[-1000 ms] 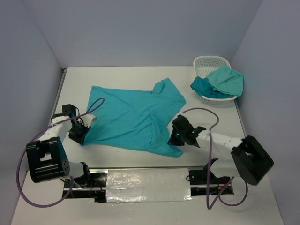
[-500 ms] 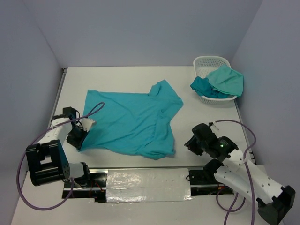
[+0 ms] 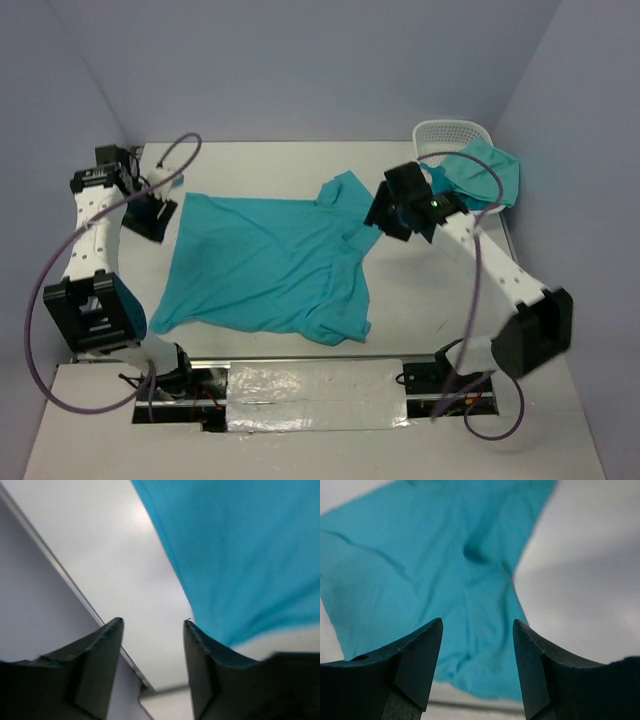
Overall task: Fold and stack the t-shirts
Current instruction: Flatten out the tshirt
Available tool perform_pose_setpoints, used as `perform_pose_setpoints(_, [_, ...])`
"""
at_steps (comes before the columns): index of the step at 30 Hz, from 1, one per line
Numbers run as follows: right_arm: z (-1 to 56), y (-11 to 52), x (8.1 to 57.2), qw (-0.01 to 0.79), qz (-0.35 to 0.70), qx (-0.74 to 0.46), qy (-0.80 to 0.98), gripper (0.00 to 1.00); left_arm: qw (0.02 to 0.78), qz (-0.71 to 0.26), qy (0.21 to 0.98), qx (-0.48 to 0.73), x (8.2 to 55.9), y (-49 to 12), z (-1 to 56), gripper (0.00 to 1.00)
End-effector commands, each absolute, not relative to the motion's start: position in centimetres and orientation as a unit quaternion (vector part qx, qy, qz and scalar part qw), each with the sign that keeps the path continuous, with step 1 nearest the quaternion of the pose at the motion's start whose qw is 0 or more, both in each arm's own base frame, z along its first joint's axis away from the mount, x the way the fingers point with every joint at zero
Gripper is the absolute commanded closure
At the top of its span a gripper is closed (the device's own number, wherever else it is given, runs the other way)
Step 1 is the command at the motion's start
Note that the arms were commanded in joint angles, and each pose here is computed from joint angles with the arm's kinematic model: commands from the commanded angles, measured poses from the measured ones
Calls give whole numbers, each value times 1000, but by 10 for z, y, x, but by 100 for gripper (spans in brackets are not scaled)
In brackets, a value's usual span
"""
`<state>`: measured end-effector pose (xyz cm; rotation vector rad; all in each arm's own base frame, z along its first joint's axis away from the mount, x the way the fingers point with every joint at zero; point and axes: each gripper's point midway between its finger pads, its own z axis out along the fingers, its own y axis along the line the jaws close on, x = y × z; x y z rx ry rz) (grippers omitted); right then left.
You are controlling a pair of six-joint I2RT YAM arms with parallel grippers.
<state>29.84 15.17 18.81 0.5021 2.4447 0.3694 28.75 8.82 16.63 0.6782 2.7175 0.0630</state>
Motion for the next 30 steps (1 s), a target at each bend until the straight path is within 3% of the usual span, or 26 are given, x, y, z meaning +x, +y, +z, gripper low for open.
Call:
perform_pose_setpoints(1, [218, 161, 399, 375, 179, 128, 901, 34, 258, -11, 953, 156, 379, 87, 170, 40])
perform_pose_setpoints(2, [220, 161, 420, 381, 159, 123, 902, 34, 260, -17, 957, 126, 397, 89, 164, 36])
perform_pose_setpoints(3, [176, 161, 434, 330, 111, 114, 931, 32, 253, -20, 960, 117, 425, 94, 150, 28])
perform_pose_setpoints(4, [177, 163, 451, 334, 99, 107, 931, 32, 260, -20, 959, 112, 441, 95, 144, 15])
perform_pose_setpoints(5, [196, 166, 475, 360, 97, 91, 924, 32, 265, -19, 959, 103, 455, 97, 136, 12])
perform_pose_setpoints(6, [165, 171, 489, 337, 85, 78, 935, 36, 267, -17, 958, 102, 470, 101, 124, 11])
perform_pose_setpoints(8, [169, 179, 515, 354, 89, 54, 929, 43, 291, -19, 949, 120, 495, 97, 113, 15])
perform_pose_setpoints(9, [142, 185, 521, 330, 90, 46, 939, 53, 296, -25, 946, 128, 498, 93, 110, 18])
perform_pose_setpoints(10, [147, 194, 532, 336, 106, 41, 935, 56, 313, -32, 938, 148, 507, 84, 110, 25])
perform_pose_setpoints(12, [111, 205, 536, 300, 118, 42, 946, 65, 300, -35, 940, 158, 501, 77, 91, 34])
perform_pose_setpoints(14, [82, 216, 537, 276, 135, 52, 950, 70, 274, -33, 947, 166, 495, 72, 64, 37])
perform_pose_setpoints(20, [14, 235, 534, 209, 153, 83, 962, 72, 136, 16, 986, 94, 475, 106, -19, 41])
perform_pose_setpoints(21, [26, 243, 548, 223, 172, 91, 955, 72, 127, 18, 989, 79, 472, 116, -26, 41])
perform_pose_setpoints(24, [10, 250, 567, 222, 195, 116, 948, 74, 148, 29, 988, 41, 484, 140, -31, 40])
perform_pose_setpoints(30, [83, 248, 656, 362, 313, 188, 858, 79, 197, 92, 976, 16, 532, 182, -15, 39])
